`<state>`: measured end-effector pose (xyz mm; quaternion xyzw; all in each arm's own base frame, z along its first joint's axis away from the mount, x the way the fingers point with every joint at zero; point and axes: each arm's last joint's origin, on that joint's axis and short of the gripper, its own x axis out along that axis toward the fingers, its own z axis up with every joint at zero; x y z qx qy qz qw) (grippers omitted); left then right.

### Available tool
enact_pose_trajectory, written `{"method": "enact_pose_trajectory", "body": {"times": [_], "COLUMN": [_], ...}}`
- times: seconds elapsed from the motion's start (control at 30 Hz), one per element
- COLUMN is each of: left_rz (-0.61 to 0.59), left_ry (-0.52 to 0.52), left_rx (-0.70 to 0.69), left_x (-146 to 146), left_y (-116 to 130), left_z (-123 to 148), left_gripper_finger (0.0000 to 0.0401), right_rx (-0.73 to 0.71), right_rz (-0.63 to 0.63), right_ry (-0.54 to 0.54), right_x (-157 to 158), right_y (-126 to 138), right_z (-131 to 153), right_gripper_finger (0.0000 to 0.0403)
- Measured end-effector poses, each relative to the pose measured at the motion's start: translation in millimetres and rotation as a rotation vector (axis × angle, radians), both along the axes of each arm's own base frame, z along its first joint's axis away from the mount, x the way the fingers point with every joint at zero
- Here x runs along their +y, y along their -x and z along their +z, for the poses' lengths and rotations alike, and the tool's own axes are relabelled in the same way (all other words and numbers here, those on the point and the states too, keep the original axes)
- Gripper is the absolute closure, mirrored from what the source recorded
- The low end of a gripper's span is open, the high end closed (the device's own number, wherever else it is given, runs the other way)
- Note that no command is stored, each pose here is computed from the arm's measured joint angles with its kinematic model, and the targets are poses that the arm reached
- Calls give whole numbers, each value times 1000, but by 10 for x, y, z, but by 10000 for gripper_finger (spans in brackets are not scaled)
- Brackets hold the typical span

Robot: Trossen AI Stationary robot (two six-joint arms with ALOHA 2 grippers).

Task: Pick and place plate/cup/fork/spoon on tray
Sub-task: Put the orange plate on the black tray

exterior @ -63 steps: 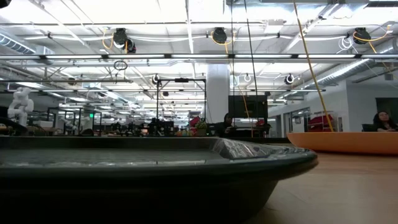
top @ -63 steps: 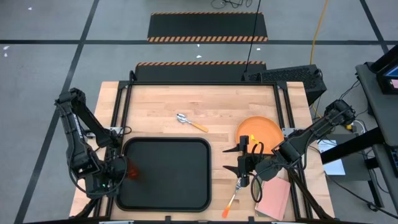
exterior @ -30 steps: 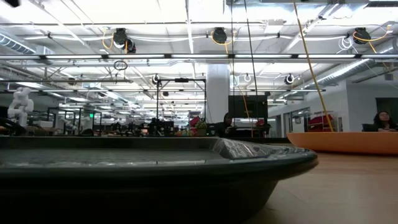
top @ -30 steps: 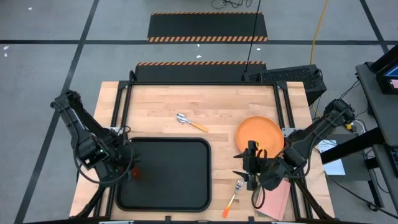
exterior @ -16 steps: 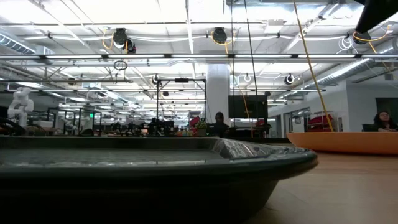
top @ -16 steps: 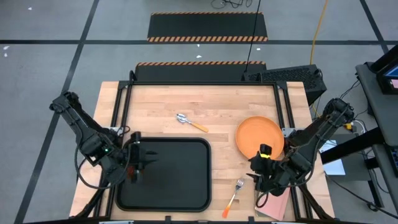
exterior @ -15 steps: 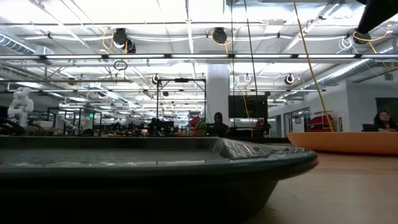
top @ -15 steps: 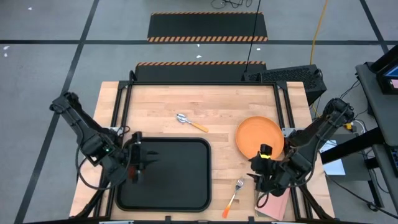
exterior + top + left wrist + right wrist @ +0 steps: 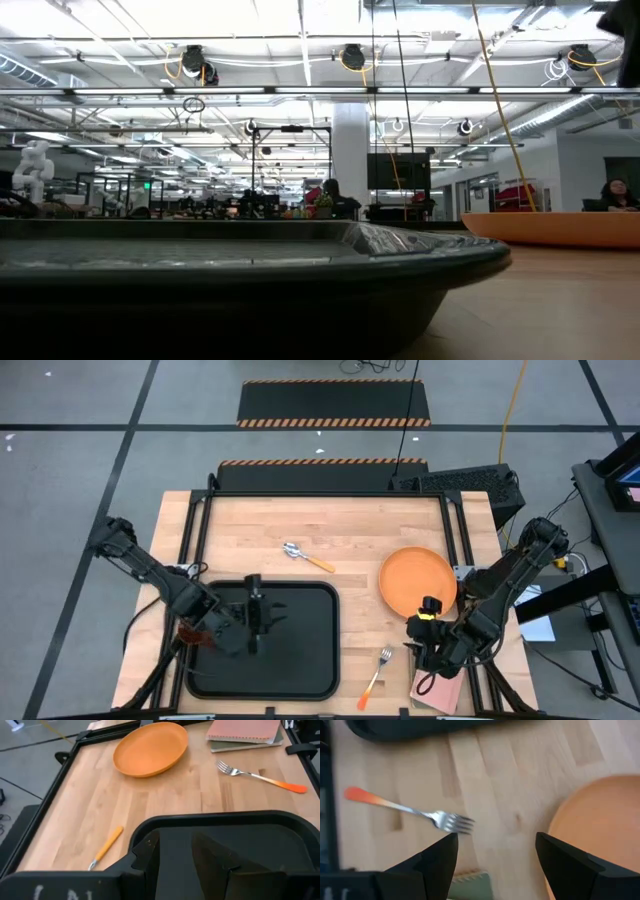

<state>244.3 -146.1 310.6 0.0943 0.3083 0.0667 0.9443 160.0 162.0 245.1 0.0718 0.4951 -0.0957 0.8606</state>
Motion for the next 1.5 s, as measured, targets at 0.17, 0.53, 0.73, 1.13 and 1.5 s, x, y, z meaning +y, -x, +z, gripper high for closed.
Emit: {"method": "enact_pose_trajectory", "body": {"times": [0.17,0.53,0.73,1.13,1.5], "left_rz": [-57,-172,-198,-194,-216], "left_ry": [23,35,39,49,42], "left_rx": [23,18,44,65,56], "left_x": [7,39,52,70,-9], "left_y": [-183,-489,-611,-688,-812], "left_z": [-95,-233,-356,-448,-601], "left_gripper_finger": [286,286,286,286,286], "right_rx": [45,146,197,311,329], "right_rz": [-33,3,-36,-27,-23], "right_ry": [31,80,125,150,84], "right_x": [-63,-156,-261,-408,-472], "right_y": [57,158,251,369,391], "right_z": [-191,-459,-664,-922,-1107], "right_gripper_finger": [145,145,145,208,378]}}
